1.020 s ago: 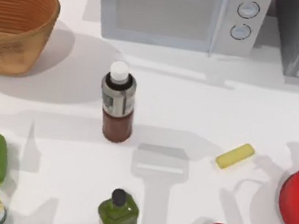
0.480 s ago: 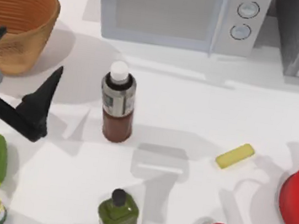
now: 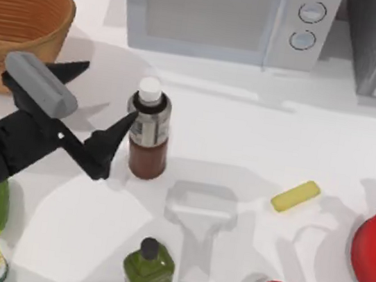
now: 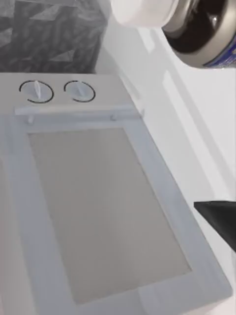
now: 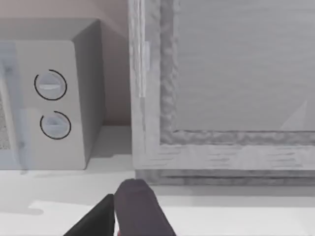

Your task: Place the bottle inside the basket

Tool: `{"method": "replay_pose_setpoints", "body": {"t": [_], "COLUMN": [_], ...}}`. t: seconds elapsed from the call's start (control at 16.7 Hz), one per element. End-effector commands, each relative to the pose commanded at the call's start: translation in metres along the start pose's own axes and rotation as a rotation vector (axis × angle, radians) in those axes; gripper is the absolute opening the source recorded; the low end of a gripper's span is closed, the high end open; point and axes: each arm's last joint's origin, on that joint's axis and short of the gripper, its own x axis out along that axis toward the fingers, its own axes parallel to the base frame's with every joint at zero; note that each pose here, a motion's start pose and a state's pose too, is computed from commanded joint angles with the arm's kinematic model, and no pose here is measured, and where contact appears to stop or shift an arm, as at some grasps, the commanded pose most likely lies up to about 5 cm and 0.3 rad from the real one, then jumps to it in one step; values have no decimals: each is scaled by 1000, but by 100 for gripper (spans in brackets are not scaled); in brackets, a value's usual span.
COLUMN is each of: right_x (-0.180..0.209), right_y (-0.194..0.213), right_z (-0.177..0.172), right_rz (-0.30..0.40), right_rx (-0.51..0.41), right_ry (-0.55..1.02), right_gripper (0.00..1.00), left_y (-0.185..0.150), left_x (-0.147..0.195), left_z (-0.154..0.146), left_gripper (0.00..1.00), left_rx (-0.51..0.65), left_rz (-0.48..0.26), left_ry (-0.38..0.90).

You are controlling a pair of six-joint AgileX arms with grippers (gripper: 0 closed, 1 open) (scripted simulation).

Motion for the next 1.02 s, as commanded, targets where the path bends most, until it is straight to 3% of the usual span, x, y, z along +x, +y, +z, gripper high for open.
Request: {"method": "replay_pose_setpoints", "body": {"t": [0.42,1.02], "right_x": [0,0], "right_y": [0,0], "right_z": [0,0], "right_rz": [0,0], "right_rx": [0,0], "right_ry": [0,0], "right_gripper": [100,100], "left_y": [-13,-9], "left_x": [1,12], "left_z": [-49,-45], "left_gripper": [100,100], "left_rx": [-78,-81], "left_rz": [-99,-100], "left_ry": [35,35]}}
